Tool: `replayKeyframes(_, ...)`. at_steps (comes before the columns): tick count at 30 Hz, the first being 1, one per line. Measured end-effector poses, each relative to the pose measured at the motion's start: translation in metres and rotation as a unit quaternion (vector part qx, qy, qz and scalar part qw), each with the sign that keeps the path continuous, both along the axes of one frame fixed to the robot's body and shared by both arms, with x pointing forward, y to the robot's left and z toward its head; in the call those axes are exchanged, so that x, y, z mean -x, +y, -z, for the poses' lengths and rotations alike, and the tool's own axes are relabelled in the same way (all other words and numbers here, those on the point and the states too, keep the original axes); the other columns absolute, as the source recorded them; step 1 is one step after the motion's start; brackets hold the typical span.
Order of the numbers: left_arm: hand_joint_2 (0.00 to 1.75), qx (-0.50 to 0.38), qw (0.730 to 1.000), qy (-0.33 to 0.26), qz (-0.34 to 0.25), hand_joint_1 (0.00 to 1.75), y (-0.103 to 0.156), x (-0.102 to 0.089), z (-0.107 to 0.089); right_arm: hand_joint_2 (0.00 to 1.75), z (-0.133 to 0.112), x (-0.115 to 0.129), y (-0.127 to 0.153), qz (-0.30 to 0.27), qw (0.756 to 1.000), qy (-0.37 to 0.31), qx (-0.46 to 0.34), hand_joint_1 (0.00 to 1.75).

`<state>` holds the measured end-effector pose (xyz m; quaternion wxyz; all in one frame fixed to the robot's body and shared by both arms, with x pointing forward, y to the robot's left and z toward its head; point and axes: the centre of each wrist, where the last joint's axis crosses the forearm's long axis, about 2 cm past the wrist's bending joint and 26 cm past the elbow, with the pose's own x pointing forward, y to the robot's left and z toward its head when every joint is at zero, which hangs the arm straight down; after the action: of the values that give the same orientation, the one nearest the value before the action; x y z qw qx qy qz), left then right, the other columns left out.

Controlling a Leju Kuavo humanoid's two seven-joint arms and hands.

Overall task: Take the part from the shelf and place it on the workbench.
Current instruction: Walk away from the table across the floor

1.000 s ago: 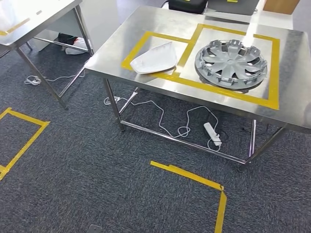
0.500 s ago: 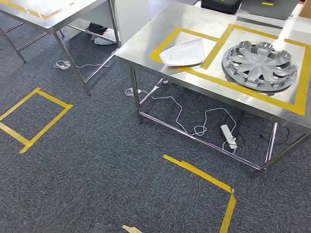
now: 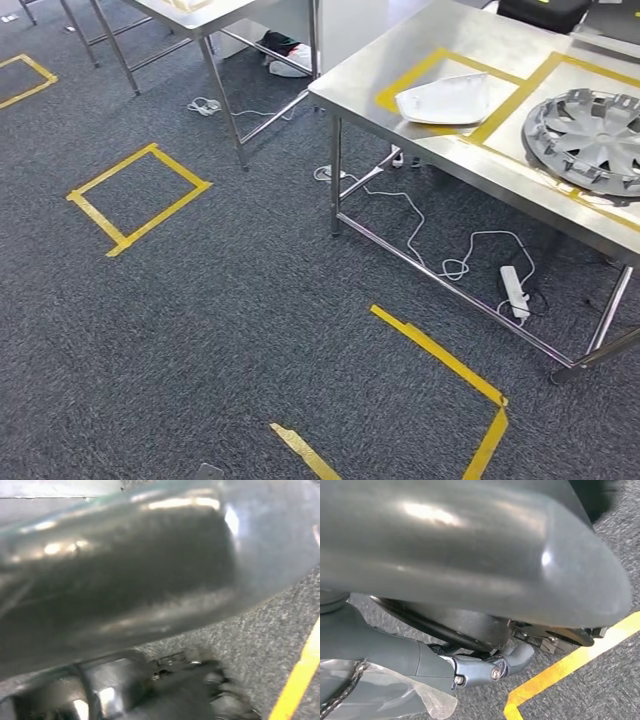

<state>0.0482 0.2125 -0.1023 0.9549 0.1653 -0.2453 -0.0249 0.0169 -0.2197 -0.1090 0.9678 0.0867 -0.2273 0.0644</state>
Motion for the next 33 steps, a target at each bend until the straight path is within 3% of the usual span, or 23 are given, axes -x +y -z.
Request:
replayKeyframes(21, 0.0, 0.024, 0.999, -0.011, 0.034, 0.0, -0.0032, 0.0028, 0.0004, 0.0, 0.0007, 0.0045, -0.0036, 0.002, 1.0, -0.001, 0.003, 0.0)
replayKeyframes(33, 0.0, 0.004, 0.994, -0.004, 0.109, 0.0, -0.0012, 0.0044, 0.0008, 0.0, 0.0007, 0.0042, -0.0042, 0.0, 1.0, -0.008, 0.003, 0.0)
